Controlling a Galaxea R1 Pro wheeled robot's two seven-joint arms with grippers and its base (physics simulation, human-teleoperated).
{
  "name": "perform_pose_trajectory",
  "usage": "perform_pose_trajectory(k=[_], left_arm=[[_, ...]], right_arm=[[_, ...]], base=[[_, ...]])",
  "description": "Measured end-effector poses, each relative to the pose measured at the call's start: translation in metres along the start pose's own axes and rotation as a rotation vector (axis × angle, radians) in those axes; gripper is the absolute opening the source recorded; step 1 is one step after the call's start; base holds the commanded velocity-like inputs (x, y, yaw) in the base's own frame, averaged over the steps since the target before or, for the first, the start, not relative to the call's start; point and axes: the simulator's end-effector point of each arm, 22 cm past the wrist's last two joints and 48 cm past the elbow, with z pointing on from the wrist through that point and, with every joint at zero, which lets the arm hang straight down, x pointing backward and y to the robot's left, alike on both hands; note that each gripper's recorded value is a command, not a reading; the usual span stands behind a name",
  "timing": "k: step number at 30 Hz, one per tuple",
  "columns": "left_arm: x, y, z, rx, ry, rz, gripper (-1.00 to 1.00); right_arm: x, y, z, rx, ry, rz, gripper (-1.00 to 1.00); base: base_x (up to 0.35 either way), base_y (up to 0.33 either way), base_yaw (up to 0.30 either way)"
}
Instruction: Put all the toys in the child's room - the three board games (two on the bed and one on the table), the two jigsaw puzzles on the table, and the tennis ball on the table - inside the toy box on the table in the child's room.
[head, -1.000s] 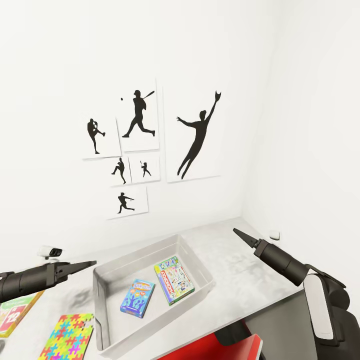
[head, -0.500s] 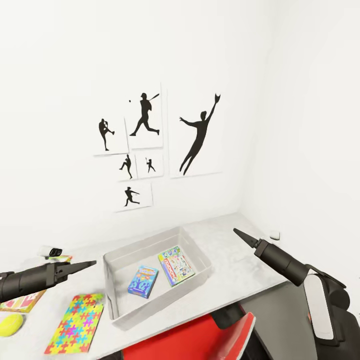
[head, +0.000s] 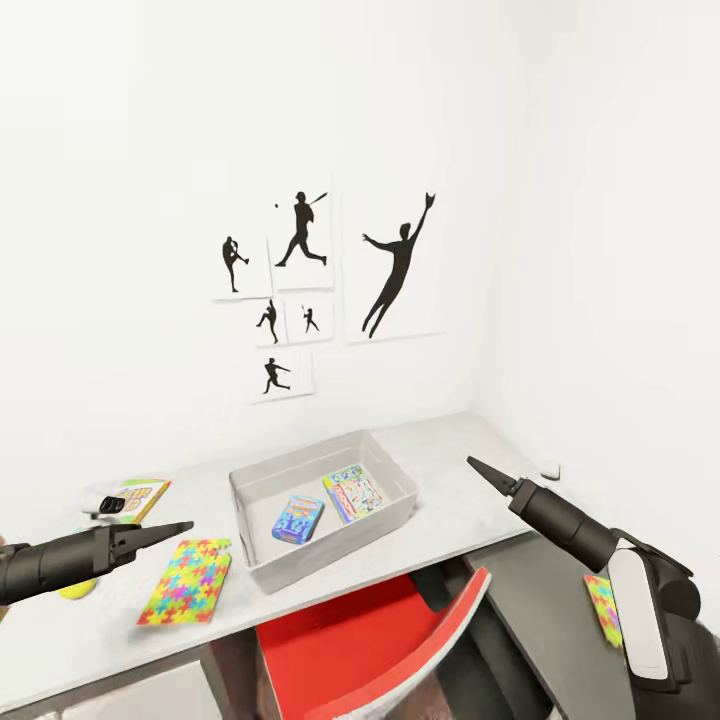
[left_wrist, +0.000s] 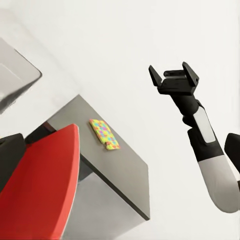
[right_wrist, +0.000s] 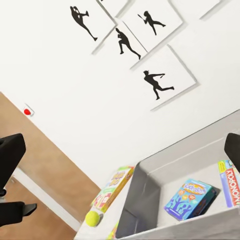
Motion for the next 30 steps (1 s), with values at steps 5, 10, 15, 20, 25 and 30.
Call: perform_pose_trajectory(k=[5,10,15,20,25,30], left_arm=[[0.0006,0.0,0.0002,0.0,0.001,-0.001,1.0],[0.0009,-0.0004,0.0001,0.0,0.001,-0.001,1.0],[0.0008,-0.0011,0.0002,0.001,0.001,0.0,1.0],[0.0006,-0.0024,0.0001,0.002,0.0,0.003,1.0],[0.0002,-0.0035,-0.0001,0.003,-0.001,0.005,1.0],[0.0002,-0.0038,-0.0001,0.003,0.0,0.007,1.0]], right_arm=[[-0.0002,0.0001,-0.0001,-0.001,-0.001,0.0,1.0],[-0.0003,0.0003,-0.0005,0.0,-0.001,0.0,1.0],[-0.0006,0.001,-0.0006,-0.001,-0.001,-0.001,1.0],[-0.0014,0.0022,-0.0009,-0.002,-0.003,-0.003,1.0],[-0.0021,0.0035,-0.0011,-0.004,-0.004,-0.005,1.0],[-0.0024,0.0039,-0.0014,-0.004,-0.004,-0.005,1.0]], base=[[-0.318,0.0,0.0],[-0.122,0.013,0.009],[-0.019,0.175,0.166],[0.022,0.264,0.253],[0.091,0.28,0.258],[0.158,0.262,0.073]])
